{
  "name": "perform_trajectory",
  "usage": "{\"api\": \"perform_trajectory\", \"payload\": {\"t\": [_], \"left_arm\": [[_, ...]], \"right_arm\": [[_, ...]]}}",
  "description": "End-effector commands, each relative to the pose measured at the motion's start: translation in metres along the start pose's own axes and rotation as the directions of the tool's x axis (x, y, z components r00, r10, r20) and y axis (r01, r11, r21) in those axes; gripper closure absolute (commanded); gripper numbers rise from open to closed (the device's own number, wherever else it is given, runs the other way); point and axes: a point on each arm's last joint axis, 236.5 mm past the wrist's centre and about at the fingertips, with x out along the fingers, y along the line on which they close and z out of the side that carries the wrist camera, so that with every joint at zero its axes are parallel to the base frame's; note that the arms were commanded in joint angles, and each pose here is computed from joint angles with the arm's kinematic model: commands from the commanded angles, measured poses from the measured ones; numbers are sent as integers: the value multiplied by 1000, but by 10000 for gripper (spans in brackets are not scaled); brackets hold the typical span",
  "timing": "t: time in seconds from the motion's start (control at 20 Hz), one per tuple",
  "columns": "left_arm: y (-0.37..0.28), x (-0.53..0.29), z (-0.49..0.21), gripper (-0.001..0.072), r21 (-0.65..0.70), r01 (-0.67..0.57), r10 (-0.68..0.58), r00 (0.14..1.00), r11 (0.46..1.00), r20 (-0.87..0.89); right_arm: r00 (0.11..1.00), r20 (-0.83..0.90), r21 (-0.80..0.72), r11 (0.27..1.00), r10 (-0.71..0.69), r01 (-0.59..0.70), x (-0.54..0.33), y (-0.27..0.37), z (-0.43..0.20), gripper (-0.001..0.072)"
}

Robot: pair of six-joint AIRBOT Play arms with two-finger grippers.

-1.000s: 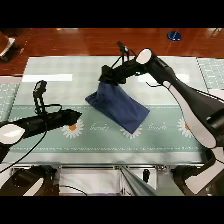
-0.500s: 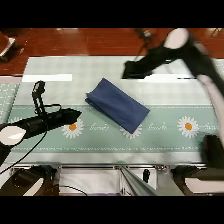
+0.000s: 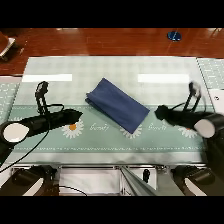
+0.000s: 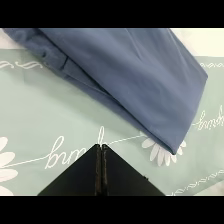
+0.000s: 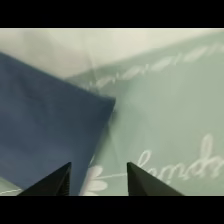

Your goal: Fold the shirts.

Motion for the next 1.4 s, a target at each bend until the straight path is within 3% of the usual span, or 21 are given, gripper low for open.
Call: {"api": "perform_trajectory", "payload": {"t": [0.0, 0.25, 0.5, 0.7, 0.8, 0.9, 1.35], "left_arm": [[3, 4, -3, 690, -7, -9, 8, 1000, 1000, -17], [3, 4, -3, 689, -6, -9, 9, 1000, 1000, -17], [3, 4, -3, 689, -6, -9, 9, 1000, 1000, -16], [3, 4, -3, 689, -6, -9, 9, 1000, 1000, -17], [3, 4, -3, 690, -7, -9, 8, 1000, 1000, -17], [3, 4, -3, 690, -7, -9, 8, 1000, 1000, -17], [3, 4, -3, 689, -6, -9, 9, 1000, 1000, -17]], "right_arm": [[992, -44, 208, 972, 120, -109, 40, 0, -35, 305], [955, -227, 244, 961, 191, -134, 82, 15, -72, 305], [925, -258, 291, 935, 281, -202, 94, 33, -80, 305], [902, -294, 234, 939, 316, -252, 96, 59, -69, 314], [889, -315, 210, 938, 334, -278, 100, 74, -61, 436], [866, -348, 132, 934, 358, -333, 103, 92, -55, 680], [854, -322, -201, 852, 408, -483, 19, 167, 55, 682]]}}
